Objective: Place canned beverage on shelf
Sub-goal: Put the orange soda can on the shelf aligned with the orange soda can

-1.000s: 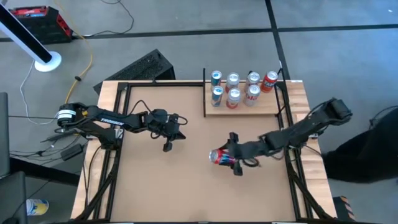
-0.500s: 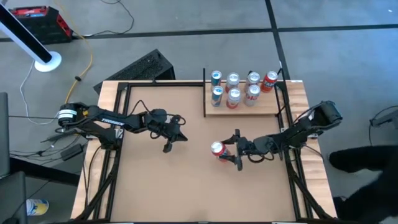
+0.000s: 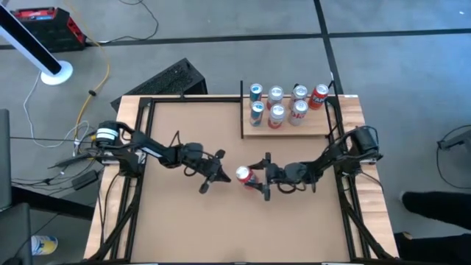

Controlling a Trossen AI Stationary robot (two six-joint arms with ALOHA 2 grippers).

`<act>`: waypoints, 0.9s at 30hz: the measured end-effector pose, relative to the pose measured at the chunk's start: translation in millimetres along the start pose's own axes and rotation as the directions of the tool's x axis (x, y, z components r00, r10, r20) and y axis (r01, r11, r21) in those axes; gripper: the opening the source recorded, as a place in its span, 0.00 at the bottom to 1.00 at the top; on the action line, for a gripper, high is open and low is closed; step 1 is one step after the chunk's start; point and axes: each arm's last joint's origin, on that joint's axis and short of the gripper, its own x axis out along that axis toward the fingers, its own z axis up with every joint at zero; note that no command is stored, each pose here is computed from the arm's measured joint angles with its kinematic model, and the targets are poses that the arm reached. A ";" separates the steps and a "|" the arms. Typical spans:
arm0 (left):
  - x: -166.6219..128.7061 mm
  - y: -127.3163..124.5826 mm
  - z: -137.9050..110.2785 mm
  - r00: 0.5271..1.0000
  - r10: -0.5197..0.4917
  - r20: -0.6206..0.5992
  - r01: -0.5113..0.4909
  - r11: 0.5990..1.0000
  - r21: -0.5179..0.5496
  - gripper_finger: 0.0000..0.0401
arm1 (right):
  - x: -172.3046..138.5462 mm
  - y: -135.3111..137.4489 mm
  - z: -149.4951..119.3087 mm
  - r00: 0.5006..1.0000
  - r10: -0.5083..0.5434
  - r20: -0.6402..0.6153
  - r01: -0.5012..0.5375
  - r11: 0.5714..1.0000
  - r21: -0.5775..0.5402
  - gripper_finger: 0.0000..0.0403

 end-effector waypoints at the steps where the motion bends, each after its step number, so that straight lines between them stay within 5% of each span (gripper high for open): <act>1: 0.7 1.5 -3.7 1.000 0.005 -0.013 -0.005 1.000 -0.014 0.00 | 3.2 0.9 -4.3 1.000 0.003 -0.019 -0.003 1.000 -0.003 0.79; 12: 3.4 11.4 -15.3 0.998 0.027 -0.065 -0.033 0.996 -0.080 0.00 | 22.1 4.9 -17.8 1.000 0.000 -0.008 0.000 1.000 0.004 0.79; 27: 5.7 8.0 -7.7 0.997 -0.082 -0.005 0.081 0.994 -0.068 0.00 | 22.4 3.5 -18.7 1.000 -0.004 -0.016 0.004 1.000 0.001 0.80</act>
